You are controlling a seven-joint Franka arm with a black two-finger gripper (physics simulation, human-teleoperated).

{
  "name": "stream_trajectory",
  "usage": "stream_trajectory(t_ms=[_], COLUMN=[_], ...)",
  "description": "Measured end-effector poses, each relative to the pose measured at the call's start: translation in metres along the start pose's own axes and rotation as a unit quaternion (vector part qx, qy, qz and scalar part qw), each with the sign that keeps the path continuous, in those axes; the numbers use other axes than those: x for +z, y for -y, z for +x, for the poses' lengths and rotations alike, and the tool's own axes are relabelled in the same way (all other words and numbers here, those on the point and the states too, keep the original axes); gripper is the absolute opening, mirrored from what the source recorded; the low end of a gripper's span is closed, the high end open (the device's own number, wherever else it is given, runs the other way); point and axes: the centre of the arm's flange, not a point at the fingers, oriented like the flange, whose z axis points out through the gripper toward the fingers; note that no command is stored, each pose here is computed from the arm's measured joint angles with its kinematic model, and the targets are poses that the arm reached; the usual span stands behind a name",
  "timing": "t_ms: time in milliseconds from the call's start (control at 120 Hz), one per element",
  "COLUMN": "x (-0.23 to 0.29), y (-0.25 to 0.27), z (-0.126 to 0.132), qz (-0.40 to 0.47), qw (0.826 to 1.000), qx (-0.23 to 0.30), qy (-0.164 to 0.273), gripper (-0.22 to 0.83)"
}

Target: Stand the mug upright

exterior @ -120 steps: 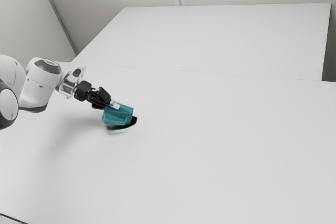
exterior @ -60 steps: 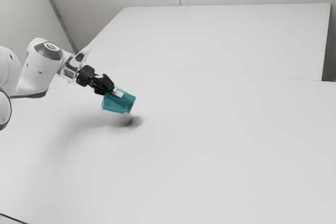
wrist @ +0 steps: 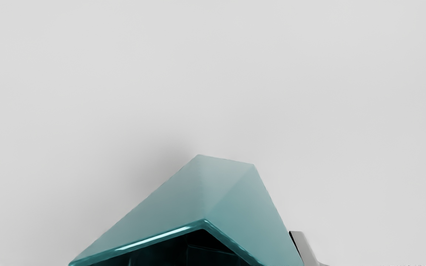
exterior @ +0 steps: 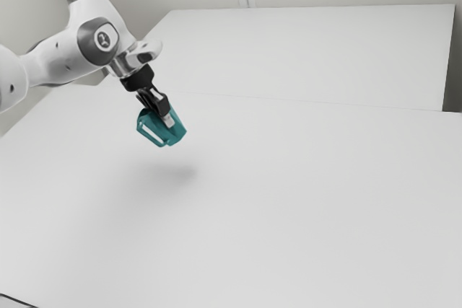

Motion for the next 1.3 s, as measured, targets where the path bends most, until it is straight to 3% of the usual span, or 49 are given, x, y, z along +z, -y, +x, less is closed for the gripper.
stream_trajectory(t_ms=[175, 408, 1300], x=[0.018, 0.032, 0.106], y=[-0.021, -0.038, -0.02], z=[-0.001, 0.008, 0.021], qz=[0.053, 0.096, 0.101], qw=[0.998, 0.995, 0.988], qx=[-0.004, -0.018, -0.1], qy=[0.032, 0.035, 0.062], gripper=[-0.14, -0.14, -0.14])
